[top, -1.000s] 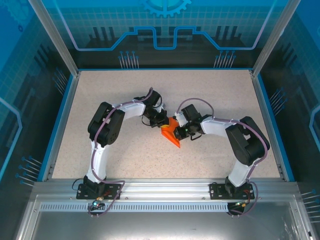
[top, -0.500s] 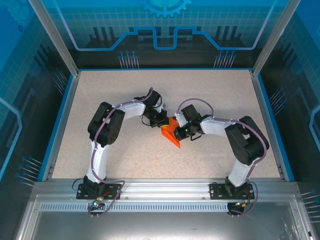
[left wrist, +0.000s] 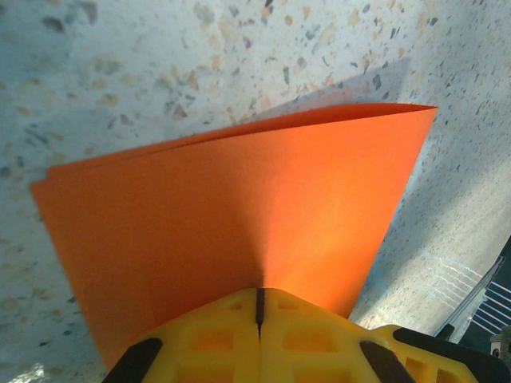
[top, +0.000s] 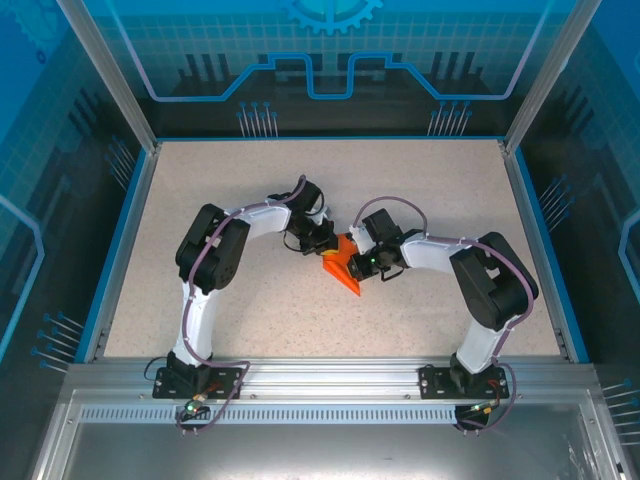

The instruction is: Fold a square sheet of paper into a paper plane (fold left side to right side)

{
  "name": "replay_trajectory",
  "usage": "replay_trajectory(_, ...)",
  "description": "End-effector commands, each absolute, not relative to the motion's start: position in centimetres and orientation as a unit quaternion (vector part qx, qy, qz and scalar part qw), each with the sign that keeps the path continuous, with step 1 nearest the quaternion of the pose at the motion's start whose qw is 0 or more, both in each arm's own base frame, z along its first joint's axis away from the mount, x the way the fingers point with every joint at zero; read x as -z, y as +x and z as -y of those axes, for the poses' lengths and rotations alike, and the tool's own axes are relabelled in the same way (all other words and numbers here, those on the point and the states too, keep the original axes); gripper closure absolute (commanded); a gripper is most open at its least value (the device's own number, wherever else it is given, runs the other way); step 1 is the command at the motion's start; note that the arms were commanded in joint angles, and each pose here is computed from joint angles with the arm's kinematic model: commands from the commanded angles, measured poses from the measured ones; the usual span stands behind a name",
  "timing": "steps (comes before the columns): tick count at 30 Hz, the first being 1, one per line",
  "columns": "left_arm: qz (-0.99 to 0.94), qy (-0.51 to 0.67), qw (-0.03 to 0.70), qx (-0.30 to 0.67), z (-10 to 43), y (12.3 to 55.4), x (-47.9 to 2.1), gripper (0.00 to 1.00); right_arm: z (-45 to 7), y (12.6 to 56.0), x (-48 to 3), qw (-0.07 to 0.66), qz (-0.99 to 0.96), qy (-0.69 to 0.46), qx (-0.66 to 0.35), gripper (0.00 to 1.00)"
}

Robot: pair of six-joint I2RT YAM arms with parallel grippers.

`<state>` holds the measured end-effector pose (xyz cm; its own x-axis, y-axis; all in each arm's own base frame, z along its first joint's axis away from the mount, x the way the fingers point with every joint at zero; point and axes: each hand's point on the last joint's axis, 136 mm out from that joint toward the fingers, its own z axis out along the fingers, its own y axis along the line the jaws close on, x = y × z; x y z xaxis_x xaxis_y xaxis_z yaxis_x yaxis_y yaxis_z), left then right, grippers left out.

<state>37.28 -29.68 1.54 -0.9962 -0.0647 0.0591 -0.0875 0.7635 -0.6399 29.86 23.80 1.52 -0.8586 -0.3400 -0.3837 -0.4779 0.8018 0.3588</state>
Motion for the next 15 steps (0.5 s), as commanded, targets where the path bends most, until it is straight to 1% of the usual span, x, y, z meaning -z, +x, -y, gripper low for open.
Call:
replay_trajectory(1, 0.951, 0.048, 0.059, -0.301, 28.69, 34.99, 1.78, 0.95, -23.56, 30.34, -2.65, 0.159, -0.937, -0.209, -0.232, 0.96)
replay_trajectory(15, 0.952, 0.048, 0.059, -0.297, 28.58, 34.95, 1.81, 0.95, -23.58, 30.36, -2.97, 0.159, -0.936, -0.210, -0.232, 0.96)
